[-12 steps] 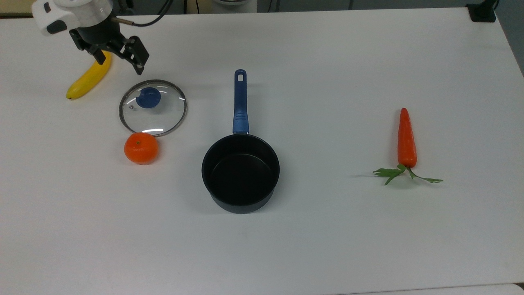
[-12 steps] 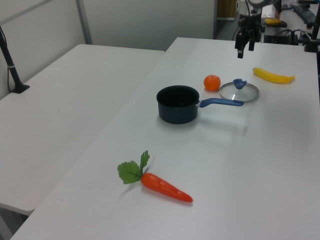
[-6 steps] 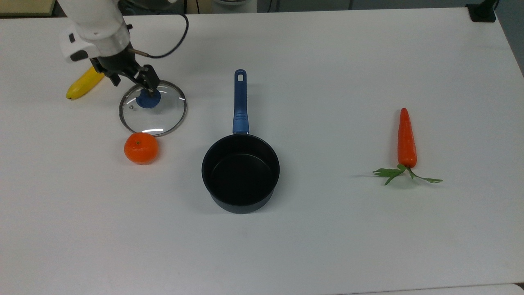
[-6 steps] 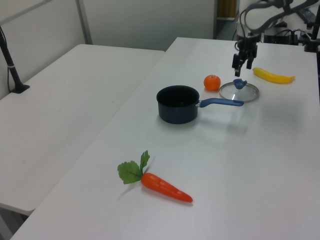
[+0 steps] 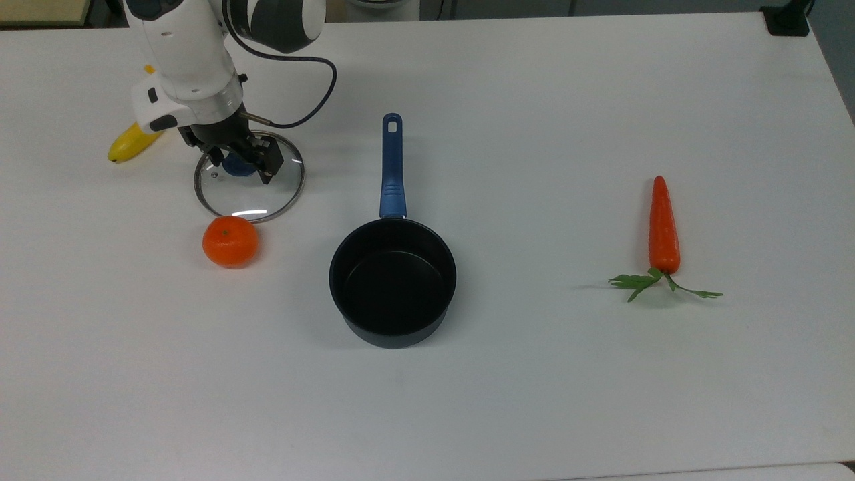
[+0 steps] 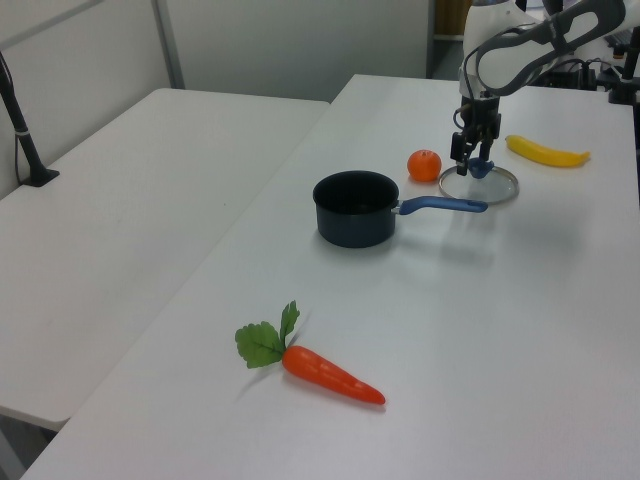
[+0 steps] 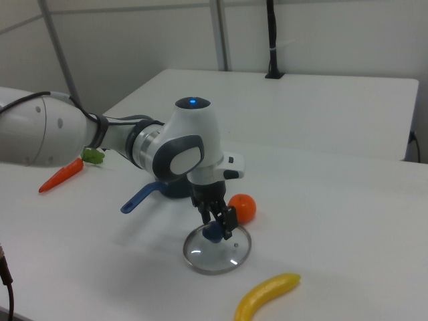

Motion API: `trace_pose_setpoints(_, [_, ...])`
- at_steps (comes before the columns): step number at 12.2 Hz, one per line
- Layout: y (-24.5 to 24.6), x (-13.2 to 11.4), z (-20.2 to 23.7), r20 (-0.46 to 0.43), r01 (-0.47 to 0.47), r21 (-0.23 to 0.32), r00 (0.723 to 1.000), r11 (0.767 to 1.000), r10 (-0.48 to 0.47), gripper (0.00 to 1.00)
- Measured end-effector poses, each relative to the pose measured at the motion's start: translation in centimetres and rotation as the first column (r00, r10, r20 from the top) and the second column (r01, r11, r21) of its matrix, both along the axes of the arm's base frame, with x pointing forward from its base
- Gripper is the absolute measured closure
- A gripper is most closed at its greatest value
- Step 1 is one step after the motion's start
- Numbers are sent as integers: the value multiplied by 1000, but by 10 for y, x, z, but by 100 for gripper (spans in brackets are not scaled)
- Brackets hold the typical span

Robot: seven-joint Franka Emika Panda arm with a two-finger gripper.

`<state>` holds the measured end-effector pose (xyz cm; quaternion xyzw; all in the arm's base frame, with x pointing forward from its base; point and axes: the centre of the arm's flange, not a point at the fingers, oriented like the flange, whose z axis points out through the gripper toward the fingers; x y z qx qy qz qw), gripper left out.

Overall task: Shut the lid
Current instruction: 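Close the gripper on the blue knob of the glass lid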

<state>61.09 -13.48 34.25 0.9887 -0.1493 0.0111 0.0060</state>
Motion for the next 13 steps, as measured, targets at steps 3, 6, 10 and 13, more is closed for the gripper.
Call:
trace_pose_setpoints(3, [0, -1, -1, -10, 1, 3, 1000, 1000, -1, 17])
trace_pose_setpoints(6, [-5, -5, 1, -23, 8, 7, 1000, 1000, -8, 20])
trace_pose_setpoints(10, [-5, -8, 8, -41, 4, 17, 999, 1000, -3, 36])
trace_pose_setpoints(13, [-11, -12, 20, -44, 5, 23, 999, 1000, -4, 39])
